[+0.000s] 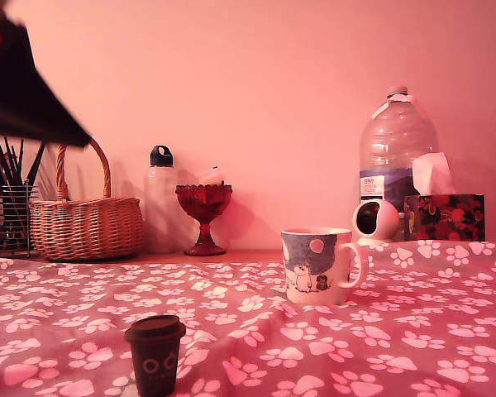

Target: Pick the coffee capsule and then drop it inside the coffee cup in front of you

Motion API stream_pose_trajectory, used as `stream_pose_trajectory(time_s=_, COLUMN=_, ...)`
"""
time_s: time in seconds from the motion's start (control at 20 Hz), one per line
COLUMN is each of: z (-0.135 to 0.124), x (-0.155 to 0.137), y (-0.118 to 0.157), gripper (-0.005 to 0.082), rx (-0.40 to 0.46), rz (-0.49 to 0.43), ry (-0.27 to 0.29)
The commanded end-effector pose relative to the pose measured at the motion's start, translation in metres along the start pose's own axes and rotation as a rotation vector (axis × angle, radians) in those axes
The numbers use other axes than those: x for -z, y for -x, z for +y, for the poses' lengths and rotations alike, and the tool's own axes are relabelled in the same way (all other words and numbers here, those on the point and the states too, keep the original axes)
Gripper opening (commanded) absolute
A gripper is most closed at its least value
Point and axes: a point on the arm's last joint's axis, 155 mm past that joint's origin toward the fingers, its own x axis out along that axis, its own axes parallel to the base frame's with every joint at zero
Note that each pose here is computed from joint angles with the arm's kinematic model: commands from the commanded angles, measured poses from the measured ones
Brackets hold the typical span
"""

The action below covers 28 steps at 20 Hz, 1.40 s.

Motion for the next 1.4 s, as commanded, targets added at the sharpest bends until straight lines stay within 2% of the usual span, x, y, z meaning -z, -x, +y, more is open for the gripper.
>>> stream_pose_trajectory(time_s=0.0, z=-0.007, x=0.007, y=0.004, gripper=-0.0020, rx=0.017, rz=-0.001, ry=-0.014)
stream_pose_trajectory(time_s=0.15, z=-0.023, x=0.005, y=0.011, gripper=-0.0020, rx=0.057, rz=-0.017, ry=-0.025)
stream_pose_trajectory(time_s=0.35, z=-0.042, x=0.022, y=0.010, gripper=-0.0020, rx=0.106, rz=0.046, ry=-0.042)
stream_pose_trajectory(time_s=0.85, z=-0.060, x=0.058, y=0.008, gripper=-0.0020, rx=0.070, rz=0.173, ry=-0.108)
stream_pose_trajectory(time_s=1.0, z=-0.063, x=0.065, y=0.006, gripper=-0.0020, rx=0.060, rz=0.148, ry=-0.136)
stream_pose_trajectory(time_s=1.15, z=-0.062, x=0.072, y=0.004, gripper=-0.0020, rx=0.058, rz=0.095, ry=-0.112)
stream_pose_trajectory(time_s=1.35, z=-0.052, x=0.083, y=0.006, gripper=-0.0020, rx=0.033, rz=0.057, ry=-0.110)
